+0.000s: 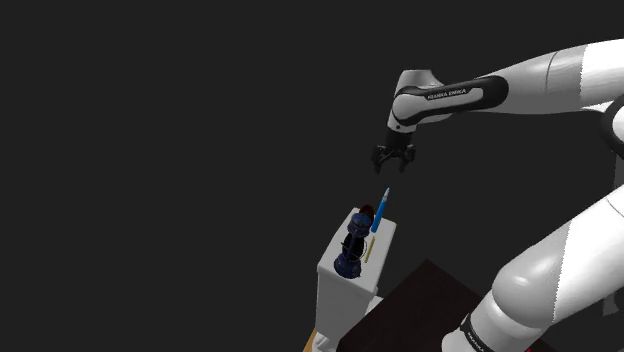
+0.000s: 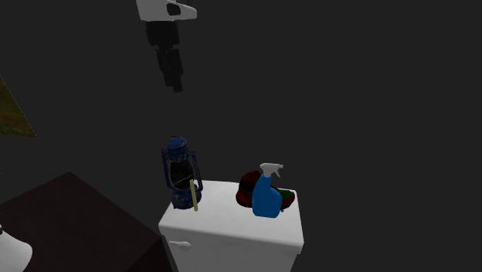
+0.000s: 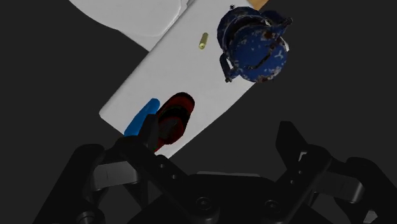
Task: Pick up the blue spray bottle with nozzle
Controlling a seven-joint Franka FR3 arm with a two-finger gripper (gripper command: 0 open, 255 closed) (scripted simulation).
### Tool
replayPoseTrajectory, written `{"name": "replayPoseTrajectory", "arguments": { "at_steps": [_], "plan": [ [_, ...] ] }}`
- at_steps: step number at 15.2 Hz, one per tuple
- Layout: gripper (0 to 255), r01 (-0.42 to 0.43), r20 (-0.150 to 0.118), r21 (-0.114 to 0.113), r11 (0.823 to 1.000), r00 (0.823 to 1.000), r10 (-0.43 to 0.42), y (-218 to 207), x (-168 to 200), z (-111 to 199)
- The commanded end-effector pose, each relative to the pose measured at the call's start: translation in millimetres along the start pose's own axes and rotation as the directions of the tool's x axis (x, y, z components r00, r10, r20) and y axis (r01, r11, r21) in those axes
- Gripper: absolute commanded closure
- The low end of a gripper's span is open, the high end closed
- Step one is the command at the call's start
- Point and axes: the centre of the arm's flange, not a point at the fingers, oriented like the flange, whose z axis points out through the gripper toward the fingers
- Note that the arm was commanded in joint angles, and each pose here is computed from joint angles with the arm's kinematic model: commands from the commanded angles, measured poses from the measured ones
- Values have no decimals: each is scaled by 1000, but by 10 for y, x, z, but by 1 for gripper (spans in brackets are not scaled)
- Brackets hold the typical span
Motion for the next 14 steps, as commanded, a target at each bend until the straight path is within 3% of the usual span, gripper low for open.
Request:
{"name": "replayPoseTrajectory", "arguments": {
  "at_steps": [1,7,14],
  "plan": [
    [0,-40,3,3,999,999,40,102,158,199],
    [0,-157,17,10,987,987,157,422,696,713],
    [0,-291,33,17,957,956,291,865,1263,1325]
  ]
}}
